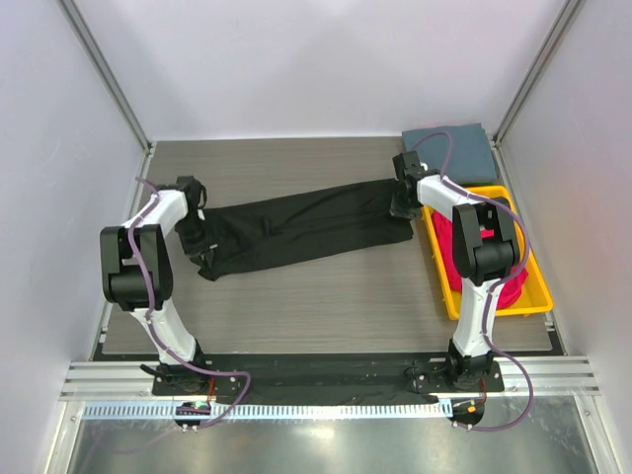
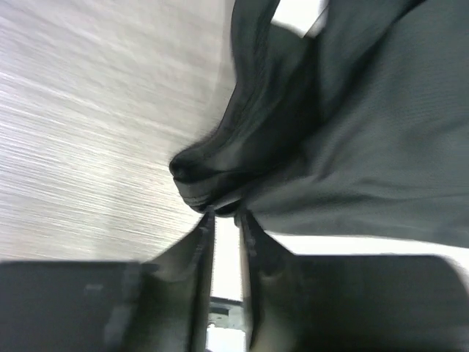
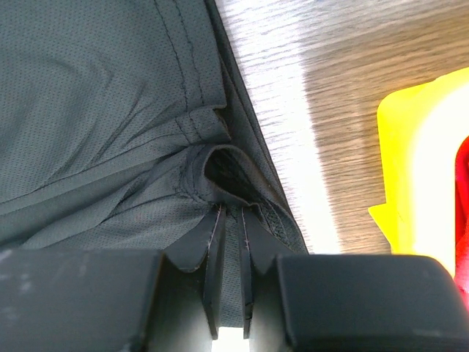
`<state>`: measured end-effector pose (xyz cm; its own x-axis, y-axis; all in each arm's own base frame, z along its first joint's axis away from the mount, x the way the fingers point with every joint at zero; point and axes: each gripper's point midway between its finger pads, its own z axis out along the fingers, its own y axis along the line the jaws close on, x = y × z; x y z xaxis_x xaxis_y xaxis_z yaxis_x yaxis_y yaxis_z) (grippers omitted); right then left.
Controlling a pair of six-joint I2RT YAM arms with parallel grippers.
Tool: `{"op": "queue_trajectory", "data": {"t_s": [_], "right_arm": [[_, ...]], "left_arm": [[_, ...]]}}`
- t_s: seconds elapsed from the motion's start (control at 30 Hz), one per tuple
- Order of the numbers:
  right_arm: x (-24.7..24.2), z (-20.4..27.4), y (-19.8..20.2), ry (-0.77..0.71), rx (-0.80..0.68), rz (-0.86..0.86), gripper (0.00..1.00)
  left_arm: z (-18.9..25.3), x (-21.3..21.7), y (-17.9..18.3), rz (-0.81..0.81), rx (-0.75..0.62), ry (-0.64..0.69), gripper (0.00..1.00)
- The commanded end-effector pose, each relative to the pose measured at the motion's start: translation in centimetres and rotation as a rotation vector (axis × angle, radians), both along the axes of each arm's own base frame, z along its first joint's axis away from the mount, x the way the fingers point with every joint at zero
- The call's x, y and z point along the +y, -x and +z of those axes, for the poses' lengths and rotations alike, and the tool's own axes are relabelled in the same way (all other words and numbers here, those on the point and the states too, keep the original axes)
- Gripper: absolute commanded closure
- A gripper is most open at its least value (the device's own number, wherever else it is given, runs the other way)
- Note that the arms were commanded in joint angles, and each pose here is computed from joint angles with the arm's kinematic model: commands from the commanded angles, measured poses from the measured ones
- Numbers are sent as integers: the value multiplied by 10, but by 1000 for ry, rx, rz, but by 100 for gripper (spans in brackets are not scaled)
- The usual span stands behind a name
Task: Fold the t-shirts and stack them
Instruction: Fold the tshirt
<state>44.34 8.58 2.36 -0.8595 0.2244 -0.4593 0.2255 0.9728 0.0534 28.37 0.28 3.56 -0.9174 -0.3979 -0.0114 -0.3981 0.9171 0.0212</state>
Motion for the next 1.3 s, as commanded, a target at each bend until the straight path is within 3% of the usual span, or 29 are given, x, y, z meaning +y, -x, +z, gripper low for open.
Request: {"op": "queue_trajectory", "data": {"t_s": [0.0, 0.13, 0.3, 0.6, 0.83, 0.93, 1.27], "right_arm": [[-2, 20, -5, -5, -46, 2, 82], [5, 45, -6, -51, -94, 22, 76], [13, 58, -8, -88, -117, 39, 74], [38, 76, -11, -150, -148, 110, 71], [139, 109, -28, -289, -277, 262, 65], [193, 123, -31, -340, -330, 332, 61], [320, 122, -40, -541, -363, 488, 55]], "left_arm": [[31, 9, -29, -7, -106, -51, 78], [54, 10, -65, -26, -219, -45, 64], [65, -6, -119, -46, -315, 56, 63], [46, -27, -168, -144, -339, 185, 62], [26, -44, -185, -187, -355, 291, 63], [21, -45, -188, -192, -343, 301, 74], [30, -49, -197, -200, -405, 323, 73]]}}
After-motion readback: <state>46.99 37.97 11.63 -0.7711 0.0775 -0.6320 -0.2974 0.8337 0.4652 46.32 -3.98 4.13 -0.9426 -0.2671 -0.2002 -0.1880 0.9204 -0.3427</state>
